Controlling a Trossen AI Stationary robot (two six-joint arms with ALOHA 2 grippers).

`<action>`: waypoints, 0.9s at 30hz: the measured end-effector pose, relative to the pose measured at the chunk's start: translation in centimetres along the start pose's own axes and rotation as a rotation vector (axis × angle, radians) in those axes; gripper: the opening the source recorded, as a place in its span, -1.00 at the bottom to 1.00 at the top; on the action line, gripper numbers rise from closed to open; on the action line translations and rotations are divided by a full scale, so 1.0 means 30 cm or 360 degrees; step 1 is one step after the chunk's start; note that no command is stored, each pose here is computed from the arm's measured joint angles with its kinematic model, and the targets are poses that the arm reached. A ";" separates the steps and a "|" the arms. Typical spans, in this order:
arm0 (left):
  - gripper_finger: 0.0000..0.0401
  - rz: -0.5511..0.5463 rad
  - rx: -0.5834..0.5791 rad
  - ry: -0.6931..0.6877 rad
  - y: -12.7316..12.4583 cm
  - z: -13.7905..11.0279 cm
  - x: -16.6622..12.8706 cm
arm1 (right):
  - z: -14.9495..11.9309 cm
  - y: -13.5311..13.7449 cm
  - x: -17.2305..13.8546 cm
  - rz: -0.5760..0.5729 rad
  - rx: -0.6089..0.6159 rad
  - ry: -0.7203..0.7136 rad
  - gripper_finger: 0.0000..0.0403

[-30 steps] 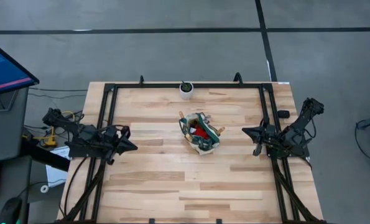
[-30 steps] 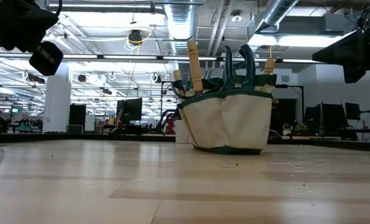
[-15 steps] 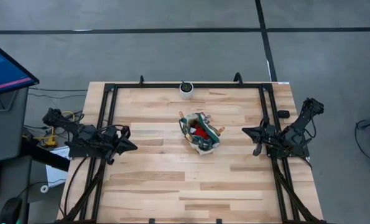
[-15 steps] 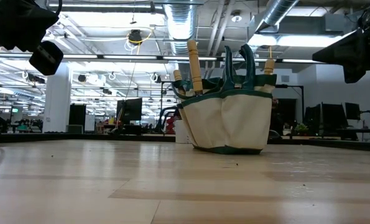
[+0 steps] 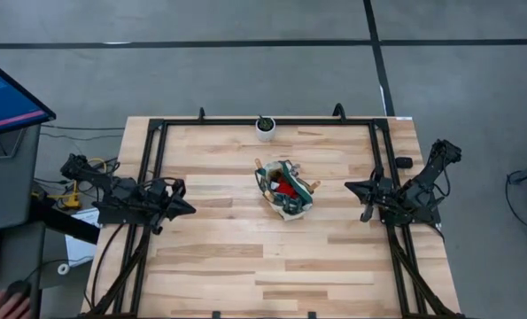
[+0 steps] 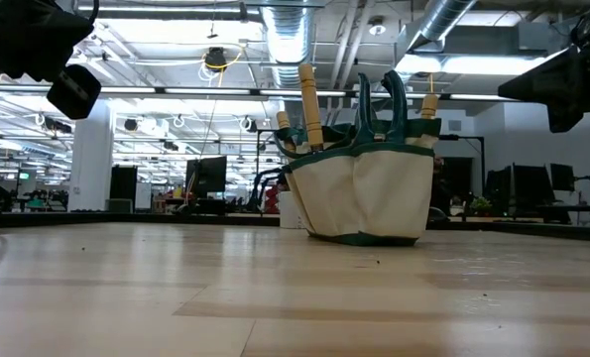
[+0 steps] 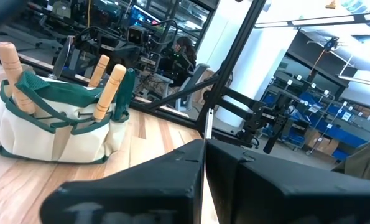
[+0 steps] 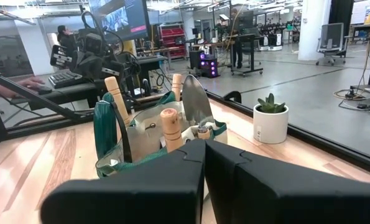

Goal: Pick & Place Garden tools in Gardening bag
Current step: Return to Home Position

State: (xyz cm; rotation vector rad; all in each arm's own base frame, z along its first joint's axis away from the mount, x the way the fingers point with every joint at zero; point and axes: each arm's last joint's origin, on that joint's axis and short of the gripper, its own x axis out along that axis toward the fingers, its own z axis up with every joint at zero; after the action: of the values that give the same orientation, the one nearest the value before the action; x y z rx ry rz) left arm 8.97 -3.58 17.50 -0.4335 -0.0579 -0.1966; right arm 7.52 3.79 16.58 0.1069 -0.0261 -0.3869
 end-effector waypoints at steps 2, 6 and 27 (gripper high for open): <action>-0.99 -0.0001 -0.0001 -0.0003 0.000 0.000 0.000 | 0.000 0.000 0.000 0.0000 0.0000 0.0000 -1.00; -0.99 -0.0002 -0.0002 -0.0004 0.000 0.001 0.000 | 0.000 0.000 0.000 0.0000 -0.0001 0.0000 -1.00; -0.99 -0.0005 -0.0004 -0.0013 -0.001 0.002 0.000 | 0.000 0.000 0.000 0.0000 0.0000 0.0000 -1.00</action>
State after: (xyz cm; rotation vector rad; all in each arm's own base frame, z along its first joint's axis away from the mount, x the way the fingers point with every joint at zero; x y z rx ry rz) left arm 8.96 -3.57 17.58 -0.4367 -0.0663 -0.1983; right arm 7.52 3.79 16.58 0.1066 -0.0262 -0.3869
